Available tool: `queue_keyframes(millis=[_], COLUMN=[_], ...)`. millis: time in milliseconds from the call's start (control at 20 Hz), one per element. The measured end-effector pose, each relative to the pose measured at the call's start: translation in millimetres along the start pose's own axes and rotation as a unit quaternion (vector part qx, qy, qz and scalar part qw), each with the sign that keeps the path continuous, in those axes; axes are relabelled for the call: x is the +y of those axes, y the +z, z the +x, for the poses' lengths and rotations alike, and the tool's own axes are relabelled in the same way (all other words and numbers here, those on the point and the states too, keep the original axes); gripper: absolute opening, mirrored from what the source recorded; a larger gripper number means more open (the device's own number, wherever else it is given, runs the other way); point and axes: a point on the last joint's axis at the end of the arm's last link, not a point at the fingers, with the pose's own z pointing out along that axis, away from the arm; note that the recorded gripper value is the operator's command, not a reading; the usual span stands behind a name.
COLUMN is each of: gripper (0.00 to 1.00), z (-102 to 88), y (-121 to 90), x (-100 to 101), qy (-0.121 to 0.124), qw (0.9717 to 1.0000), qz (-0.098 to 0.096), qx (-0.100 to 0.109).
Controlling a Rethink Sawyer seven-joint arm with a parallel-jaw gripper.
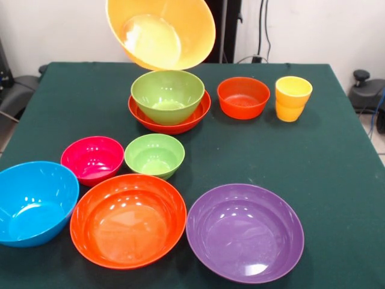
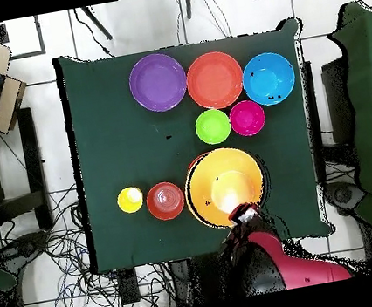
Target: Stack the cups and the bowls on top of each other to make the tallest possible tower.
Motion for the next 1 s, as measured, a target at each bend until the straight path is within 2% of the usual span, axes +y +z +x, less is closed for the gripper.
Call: queue_keyframes(millis=[300,750,1000], gripper=[0.0,0.0,0.0], z=[-3.4,-3.0,-3.5], y=[-2,-13,-14], x=[-2,21,30], qy=[0.018,0.025,0.023], qw=[0.9998,0.9997,0.9997], qz=[0.003,-0.005,-0.002], qx=[-0.002,-0.005,-0.003])
